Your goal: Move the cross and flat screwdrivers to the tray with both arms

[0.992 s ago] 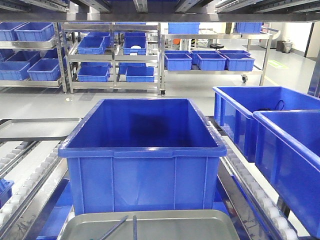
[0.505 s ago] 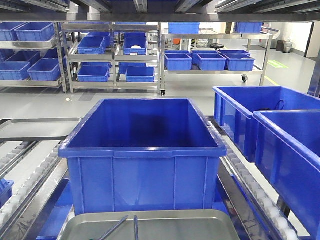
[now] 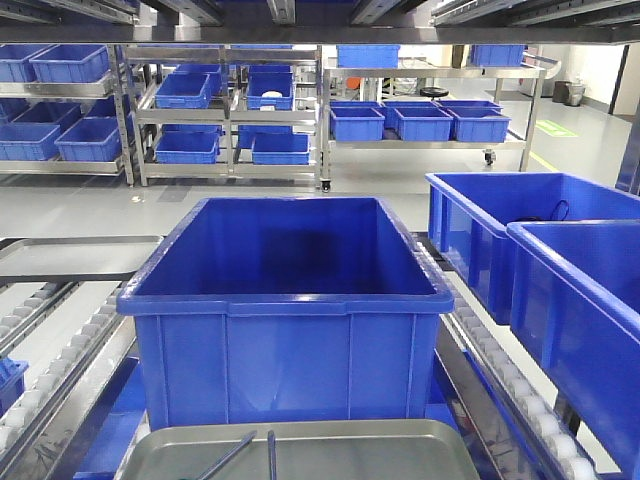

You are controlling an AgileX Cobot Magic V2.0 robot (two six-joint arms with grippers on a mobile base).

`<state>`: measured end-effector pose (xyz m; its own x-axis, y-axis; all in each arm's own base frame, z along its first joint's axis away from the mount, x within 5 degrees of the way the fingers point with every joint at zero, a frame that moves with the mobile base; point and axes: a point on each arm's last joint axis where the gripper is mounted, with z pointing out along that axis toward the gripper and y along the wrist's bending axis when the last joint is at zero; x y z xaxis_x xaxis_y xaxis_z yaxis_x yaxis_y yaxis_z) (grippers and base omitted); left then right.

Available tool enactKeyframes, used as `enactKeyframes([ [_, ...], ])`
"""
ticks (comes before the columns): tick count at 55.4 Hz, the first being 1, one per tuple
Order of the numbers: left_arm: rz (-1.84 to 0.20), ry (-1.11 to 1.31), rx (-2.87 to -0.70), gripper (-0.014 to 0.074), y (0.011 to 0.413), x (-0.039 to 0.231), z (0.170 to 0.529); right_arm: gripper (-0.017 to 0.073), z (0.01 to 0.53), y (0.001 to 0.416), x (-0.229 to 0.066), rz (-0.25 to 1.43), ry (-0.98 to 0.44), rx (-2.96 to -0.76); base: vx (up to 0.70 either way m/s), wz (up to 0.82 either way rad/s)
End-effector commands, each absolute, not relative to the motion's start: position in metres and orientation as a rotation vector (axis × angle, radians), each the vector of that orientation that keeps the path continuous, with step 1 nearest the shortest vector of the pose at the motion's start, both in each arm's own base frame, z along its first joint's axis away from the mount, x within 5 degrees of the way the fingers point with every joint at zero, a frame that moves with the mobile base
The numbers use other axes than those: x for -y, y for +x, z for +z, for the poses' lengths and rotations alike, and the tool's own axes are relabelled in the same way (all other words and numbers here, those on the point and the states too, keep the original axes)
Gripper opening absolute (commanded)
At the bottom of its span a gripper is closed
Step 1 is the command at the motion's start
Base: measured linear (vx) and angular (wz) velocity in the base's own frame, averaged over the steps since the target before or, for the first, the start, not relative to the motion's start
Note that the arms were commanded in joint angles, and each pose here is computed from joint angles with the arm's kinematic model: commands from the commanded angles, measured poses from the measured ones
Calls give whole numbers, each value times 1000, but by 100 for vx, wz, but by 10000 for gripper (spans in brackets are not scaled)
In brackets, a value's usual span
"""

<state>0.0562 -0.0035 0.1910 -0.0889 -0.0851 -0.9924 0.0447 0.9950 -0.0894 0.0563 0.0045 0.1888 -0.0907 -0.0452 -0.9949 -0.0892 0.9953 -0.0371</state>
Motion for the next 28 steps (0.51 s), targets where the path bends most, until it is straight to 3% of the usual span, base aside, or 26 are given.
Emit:
enactKeyframes([
  [1,-112,-39,-1550,-6,55,3,207,-10,194,57,-5,26,-106,-1585,0,0],
  [28,-112,-39,-1550,-6,55,3,207,-10,194,57,-5,27,-106,-1580,0,0],
])
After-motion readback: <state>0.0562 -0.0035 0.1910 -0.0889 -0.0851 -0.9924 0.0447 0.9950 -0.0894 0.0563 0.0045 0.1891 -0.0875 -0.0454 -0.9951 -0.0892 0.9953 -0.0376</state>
